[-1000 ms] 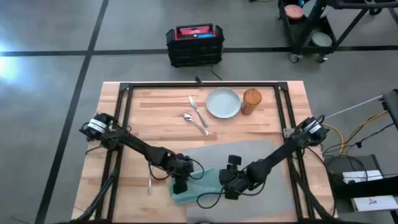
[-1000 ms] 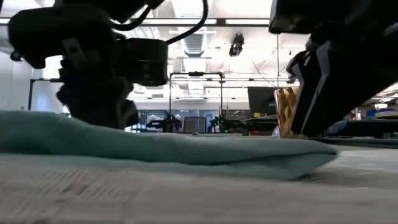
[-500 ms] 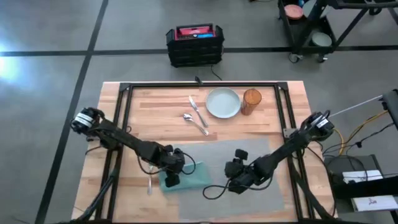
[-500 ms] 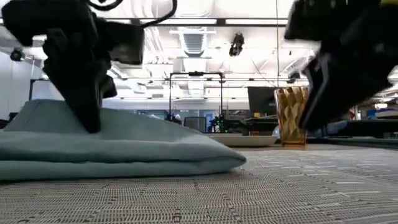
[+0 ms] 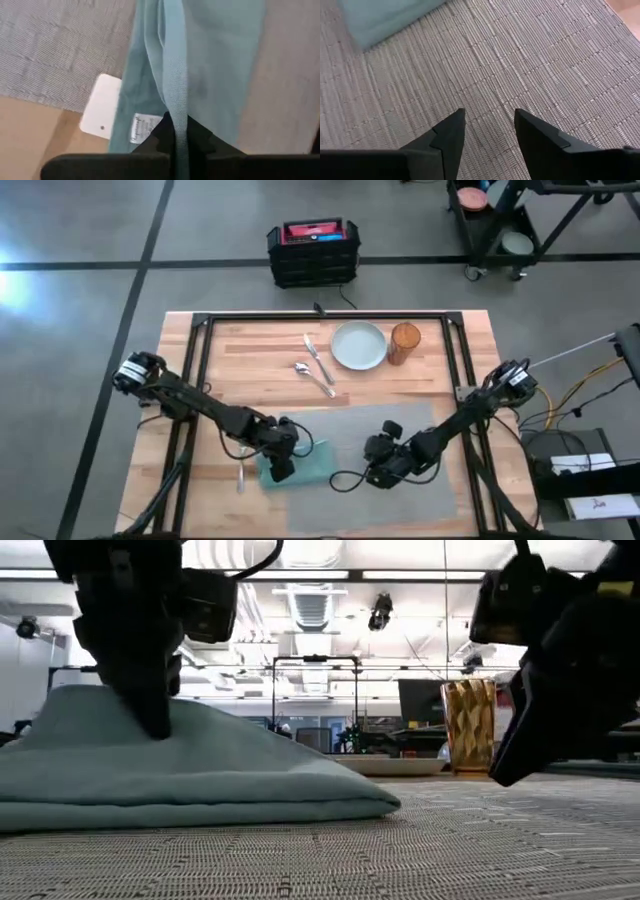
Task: Set table place
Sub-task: Fold the blue napkin on the gray placemat
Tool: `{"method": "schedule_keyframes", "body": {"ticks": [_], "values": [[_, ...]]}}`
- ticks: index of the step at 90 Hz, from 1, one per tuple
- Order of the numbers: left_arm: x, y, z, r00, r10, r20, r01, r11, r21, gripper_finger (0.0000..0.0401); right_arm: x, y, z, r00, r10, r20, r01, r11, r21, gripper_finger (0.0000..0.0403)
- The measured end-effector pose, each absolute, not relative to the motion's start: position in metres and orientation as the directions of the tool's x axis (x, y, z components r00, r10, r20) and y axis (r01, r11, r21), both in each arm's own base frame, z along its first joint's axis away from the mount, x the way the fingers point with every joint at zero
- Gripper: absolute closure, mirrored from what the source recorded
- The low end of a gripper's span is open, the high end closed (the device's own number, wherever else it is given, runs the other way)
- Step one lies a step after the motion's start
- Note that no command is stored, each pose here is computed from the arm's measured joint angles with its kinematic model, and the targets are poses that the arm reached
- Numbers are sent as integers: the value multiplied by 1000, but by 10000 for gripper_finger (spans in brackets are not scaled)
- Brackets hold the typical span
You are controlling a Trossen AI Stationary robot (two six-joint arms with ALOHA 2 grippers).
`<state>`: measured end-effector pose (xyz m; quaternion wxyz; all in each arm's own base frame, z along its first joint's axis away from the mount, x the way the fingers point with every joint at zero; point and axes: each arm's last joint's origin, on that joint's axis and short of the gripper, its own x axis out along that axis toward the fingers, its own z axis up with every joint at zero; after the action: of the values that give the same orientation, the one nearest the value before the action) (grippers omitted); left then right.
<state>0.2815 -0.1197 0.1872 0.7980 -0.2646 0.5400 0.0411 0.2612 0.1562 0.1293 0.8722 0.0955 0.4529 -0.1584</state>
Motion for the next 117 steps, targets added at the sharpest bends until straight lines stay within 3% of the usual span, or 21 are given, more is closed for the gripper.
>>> {"method": "schedule_keyframes", "body": {"ticks": [19,34,64,84,101,117], "values": [[281,-122,185,386,-261,-885,-334,855,-397,397,258,155,125,530,-195,-826,361,932,12,264],[283,-123,176,360,-263,-895,-341,856,-388,370,258,155,125,532,-192,-825,361,932,16,275],[283,-126,172,289,-367,-884,-355,816,-456,234,259,156,126,545,-181,-819,357,933,31,295],[278,-118,176,266,-336,-904,-360,835,-416,163,260,156,126,547,-180,-817,351,936,28,306],[264,-111,195,275,-268,-923,-379,853,-360,155,260,156,126,549,-182,-816,352,936,29,315],[262,-130,221,456,-343,-821,-277,822,-497,172,260,156,126,549,-182,-816,352,936,28,325]]}}
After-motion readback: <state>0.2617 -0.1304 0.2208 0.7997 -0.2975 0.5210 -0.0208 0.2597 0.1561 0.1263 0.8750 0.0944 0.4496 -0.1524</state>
